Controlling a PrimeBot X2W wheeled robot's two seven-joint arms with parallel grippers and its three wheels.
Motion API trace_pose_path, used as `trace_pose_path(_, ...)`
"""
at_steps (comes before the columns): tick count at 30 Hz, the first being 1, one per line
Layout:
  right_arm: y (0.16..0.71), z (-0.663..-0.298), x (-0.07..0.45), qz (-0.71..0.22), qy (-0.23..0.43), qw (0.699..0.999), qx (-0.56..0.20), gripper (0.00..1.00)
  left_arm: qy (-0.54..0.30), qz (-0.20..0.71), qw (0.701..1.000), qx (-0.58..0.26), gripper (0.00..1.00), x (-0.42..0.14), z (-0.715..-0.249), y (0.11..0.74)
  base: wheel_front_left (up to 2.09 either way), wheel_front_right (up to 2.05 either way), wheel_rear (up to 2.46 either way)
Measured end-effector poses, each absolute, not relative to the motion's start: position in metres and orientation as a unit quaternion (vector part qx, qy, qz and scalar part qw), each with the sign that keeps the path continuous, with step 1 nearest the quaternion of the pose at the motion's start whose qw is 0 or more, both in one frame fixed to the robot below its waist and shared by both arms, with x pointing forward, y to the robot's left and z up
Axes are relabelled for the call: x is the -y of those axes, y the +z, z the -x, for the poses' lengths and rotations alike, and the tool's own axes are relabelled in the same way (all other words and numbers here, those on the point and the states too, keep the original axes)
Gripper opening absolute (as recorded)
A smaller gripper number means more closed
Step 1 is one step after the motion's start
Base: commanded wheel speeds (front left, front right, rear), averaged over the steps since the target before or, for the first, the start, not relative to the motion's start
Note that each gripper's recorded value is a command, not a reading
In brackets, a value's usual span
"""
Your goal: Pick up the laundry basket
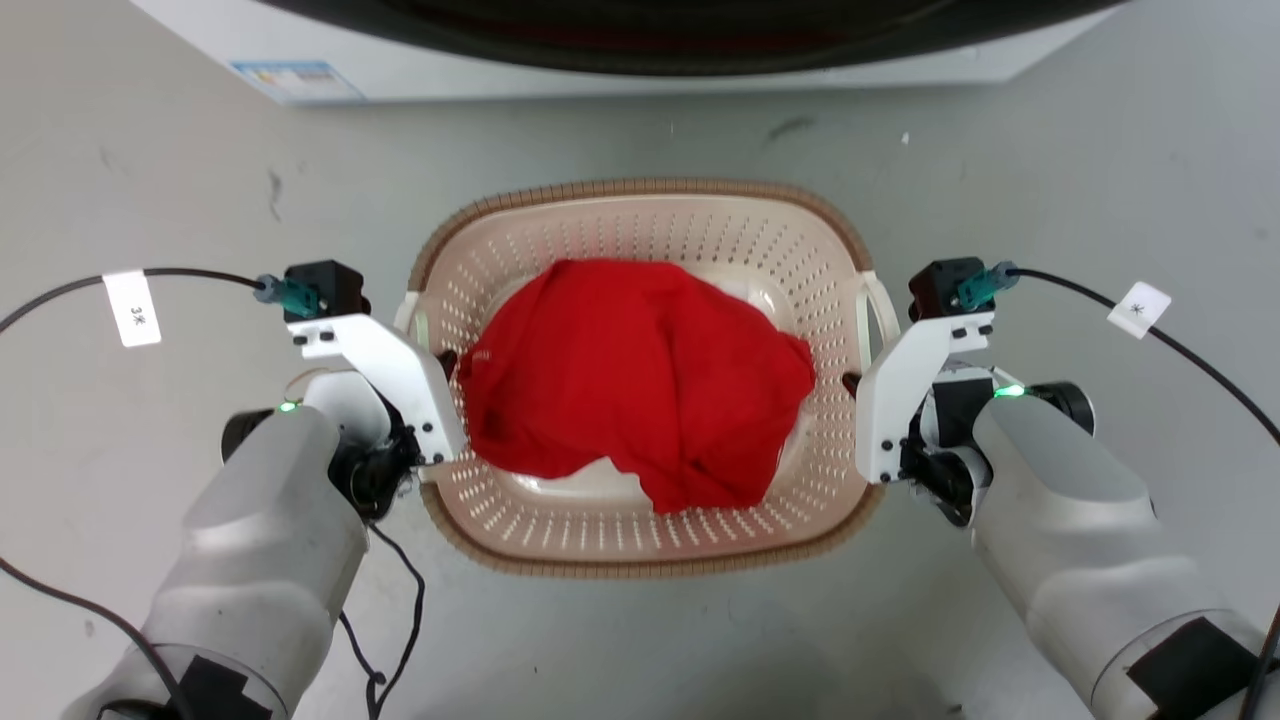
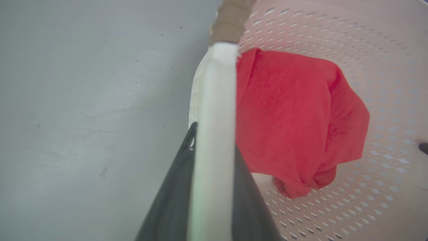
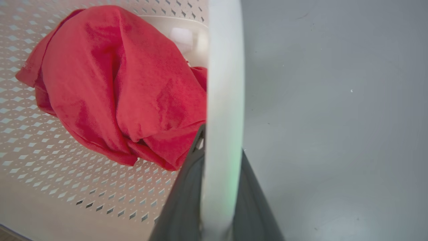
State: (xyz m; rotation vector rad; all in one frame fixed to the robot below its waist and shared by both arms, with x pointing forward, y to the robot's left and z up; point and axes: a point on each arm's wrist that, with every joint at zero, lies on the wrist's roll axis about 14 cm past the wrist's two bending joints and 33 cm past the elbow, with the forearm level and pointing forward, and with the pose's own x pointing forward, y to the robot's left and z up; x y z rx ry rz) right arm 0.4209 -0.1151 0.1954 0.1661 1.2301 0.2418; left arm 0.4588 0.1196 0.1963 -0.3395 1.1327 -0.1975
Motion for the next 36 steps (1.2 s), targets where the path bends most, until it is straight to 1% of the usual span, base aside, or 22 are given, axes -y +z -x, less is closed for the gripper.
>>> trace_pose_path(6,0.229,-0.406,0.116,-0.081,0.111,0.795,-0.591,0.0,-0.099,0.163,0.819,-0.541,0.0,-0.118,-0.445,0.234,0.0,0.0,0.0)
trace_pose_path(12,0.268,-0.4,0.115,-0.085,0.113,0.792,-0.594,0.0,-0.104,0.164,0.82,-0.539,0.0,-0.119,-0.435,0.274,0.0,0.0,0.0)
trace_pose_path(22,0.33,-0.402,0.117,-0.079,0.118,0.815,-0.561,0.0,-0.111,0.17,0.831,-0.517,0.0,-0.119,-0.423,0.334,0.0,0.0,0.0)
trace_pose_path(27,0.35,-0.4,0.116,-0.08,0.12,0.819,-0.555,0.0,-0.116,0.167,0.839,-0.505,0.0,-0.12,-0.422,0.357,0.0,0.0,0.0)
trace_pose_path(31,0.359,-0.393,0.118,-0.09,0.117,0.814,-0.561,0.0,-0.121,0.166,0.84,-0.502,0.0,-0.117,-0.419,0.368,0.0,0.0,0.0)
trace_pose_path(34,0.358,-0.374,0.12,-0.102,0.112,0.8,-0.58,0.0,-0.126,0.164,0.838,-0.505,0.0,-0.114,-0.411,0.373,0.0,0.0,0.0)
trace_pose_path(36,0.358,-0.37,0.121,-0.105,0.111,0.797,-0.584,0.0,-0.126,0.165,0.836,-0.508,0.0,-0.113,-0.407,0.373,0.0,0.0,0.0)
